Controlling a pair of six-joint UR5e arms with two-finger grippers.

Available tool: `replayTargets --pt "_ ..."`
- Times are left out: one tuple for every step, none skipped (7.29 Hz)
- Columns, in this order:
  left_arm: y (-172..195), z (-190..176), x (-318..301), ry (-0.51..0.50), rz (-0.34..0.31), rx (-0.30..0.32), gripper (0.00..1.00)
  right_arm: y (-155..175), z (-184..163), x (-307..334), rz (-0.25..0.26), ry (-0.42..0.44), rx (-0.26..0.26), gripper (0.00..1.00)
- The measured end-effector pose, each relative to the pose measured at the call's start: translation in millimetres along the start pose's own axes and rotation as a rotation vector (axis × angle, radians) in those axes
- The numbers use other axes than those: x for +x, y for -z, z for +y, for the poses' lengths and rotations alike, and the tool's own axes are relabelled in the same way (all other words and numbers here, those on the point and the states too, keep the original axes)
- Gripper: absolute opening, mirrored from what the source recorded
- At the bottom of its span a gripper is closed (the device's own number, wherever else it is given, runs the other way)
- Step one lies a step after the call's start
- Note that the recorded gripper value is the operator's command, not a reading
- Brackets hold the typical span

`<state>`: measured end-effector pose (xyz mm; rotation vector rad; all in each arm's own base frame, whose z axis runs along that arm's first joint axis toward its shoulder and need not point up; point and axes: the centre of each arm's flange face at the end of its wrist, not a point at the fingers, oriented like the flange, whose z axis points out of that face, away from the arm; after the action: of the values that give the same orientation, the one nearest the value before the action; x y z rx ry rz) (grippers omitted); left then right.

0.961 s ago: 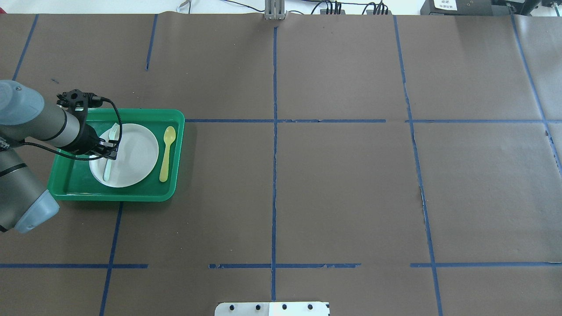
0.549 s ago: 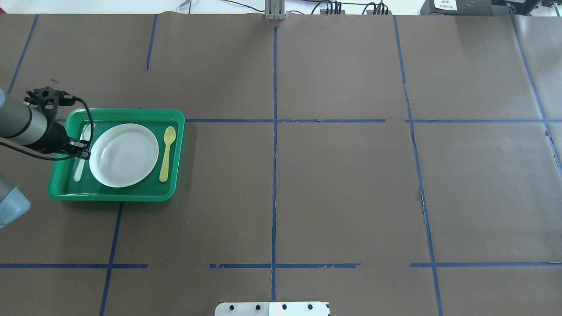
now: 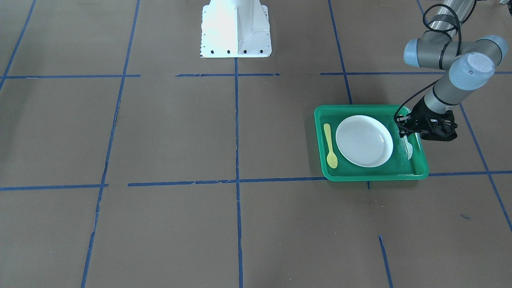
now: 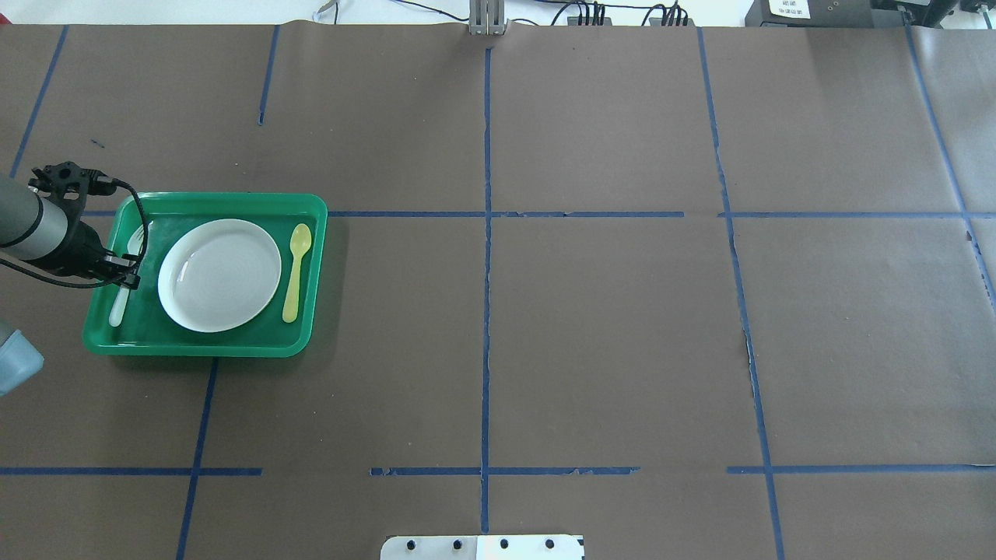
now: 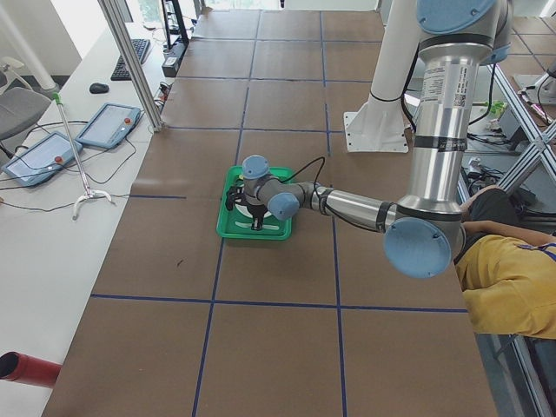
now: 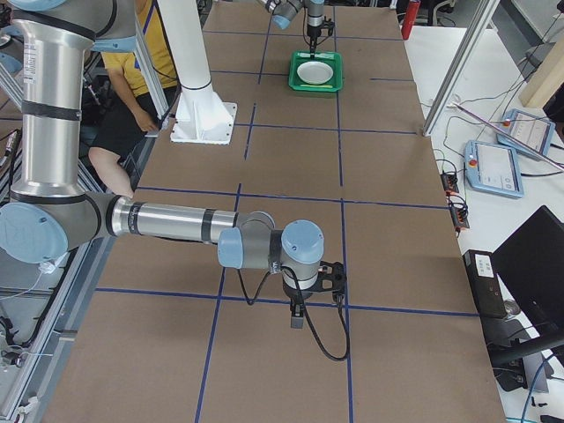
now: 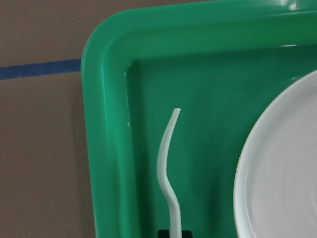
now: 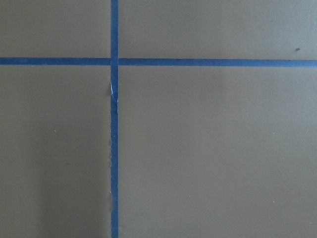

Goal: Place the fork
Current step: 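Move the fork off the plate and lower it onto the tray beside the plate, then open the left gripper and withdraw it away from the tray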

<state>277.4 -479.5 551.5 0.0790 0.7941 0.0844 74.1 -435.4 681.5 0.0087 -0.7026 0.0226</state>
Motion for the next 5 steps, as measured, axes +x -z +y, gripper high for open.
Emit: replayTargets --pt "0.9 -0.5 0.4 -0.002 0.002 0.003 1.00 0.0 0.0 0.0 0.000 0.000 0.000 1.00" --pt "6.5 -3.3 -1.8 0.001 0.005 0.013 1.00 0.0 0.0 0.0 0.000 0.000 0.000 1.00" --pt "19.5 -9.5 -11.6 0.018 0.007 0.034 1.00 -0.1 0.1 0.1 0.000 0.000 0.000 1.00" --pt "39.2 -17.9 -31.3 0.032 0.009 0.062 1.00 0.0 0.1 0.1 0.000 0.000 0.000 1.00" --pt "63.7 -25.2 -64.7 0.017 0.002 0.087 1.00 -0.1 0.1 0.0 0.000 0.000 0.000 1.00"
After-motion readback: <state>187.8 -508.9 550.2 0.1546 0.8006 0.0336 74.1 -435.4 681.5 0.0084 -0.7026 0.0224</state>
